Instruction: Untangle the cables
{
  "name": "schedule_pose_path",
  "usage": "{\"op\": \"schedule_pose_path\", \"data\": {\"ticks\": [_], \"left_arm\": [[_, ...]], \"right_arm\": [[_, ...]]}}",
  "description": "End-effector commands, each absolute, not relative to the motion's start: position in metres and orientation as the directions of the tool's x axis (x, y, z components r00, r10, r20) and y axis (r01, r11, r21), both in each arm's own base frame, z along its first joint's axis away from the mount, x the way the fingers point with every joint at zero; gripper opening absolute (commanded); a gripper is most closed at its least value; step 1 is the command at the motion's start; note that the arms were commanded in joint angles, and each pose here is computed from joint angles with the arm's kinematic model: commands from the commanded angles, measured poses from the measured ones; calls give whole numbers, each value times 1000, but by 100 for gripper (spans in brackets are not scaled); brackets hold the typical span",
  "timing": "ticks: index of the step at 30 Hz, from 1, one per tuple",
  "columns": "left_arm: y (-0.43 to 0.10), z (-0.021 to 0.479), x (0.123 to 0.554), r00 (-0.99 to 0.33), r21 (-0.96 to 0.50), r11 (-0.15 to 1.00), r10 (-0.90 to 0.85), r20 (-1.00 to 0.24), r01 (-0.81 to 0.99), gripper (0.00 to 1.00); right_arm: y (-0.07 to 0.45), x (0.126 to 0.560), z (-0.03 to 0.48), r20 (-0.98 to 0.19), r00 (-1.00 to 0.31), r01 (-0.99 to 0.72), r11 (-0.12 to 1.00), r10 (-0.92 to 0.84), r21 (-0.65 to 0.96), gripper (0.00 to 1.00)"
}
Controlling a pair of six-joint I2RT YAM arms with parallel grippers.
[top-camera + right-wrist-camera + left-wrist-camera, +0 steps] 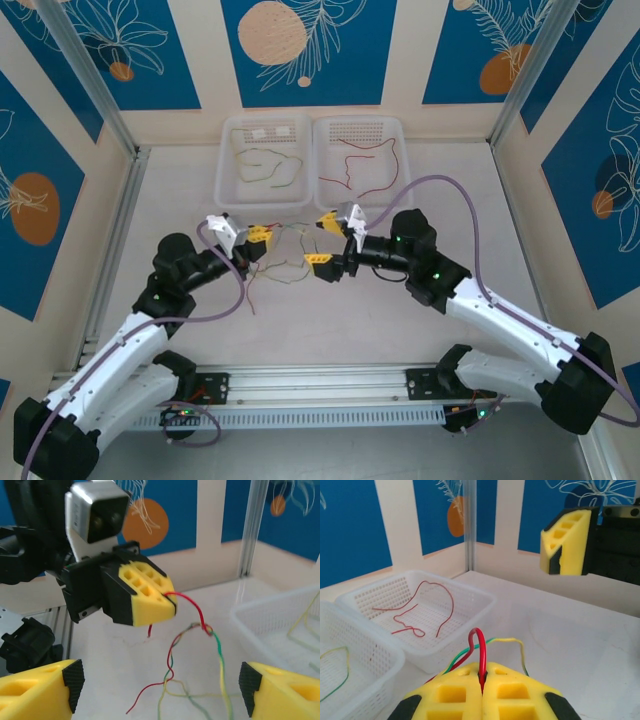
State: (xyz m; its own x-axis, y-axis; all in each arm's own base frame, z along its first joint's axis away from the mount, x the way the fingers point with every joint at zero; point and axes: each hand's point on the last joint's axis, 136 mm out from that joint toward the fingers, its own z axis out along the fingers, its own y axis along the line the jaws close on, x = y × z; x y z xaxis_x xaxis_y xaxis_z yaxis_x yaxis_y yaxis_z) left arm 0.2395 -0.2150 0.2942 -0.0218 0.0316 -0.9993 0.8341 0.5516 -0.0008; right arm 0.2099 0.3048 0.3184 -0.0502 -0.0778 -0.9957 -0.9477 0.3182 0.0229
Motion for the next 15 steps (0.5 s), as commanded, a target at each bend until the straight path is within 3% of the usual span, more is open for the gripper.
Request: {"op": "schedule_pose_path", "data": {"ticks": [1, 5, 10, 11, 12, 15], "left_arm": [[-227, 319, 221, 49, 56, 461, 27, -998, 886, 0], [-233, 327, 214, 61, 66, 425, 27, -998, 903, 0], [-236, 329, 213, 73, 76, 424, 23, -997, 902, 0], [-236, 329, 214, 74, 77, 430, 22, -997, 899, 0], [-236, 329, 215, 76, 78, 436, 23, -997, 897, 0], [-232, 329, 219, 86, 84, 473, 18, -996, 877, 0]], "right_arm": [[311, 220, 310, -987, 4, -946, 319, -161, -56, 85], [325, 225, 302, -976, -49, -961, 275, -213, -12, 85], [334, 241, 290, -971, -93, -951, 307, -219, 22, 82], [335, 245, 287, -967, -108, -949, 314, -232, 31, 77], [336, 248, 284, -962, -123, -946, 323, -243, 39, 65], [333, 256, 279, -955, -148, -933, 356, -256, 49, 23]]}}
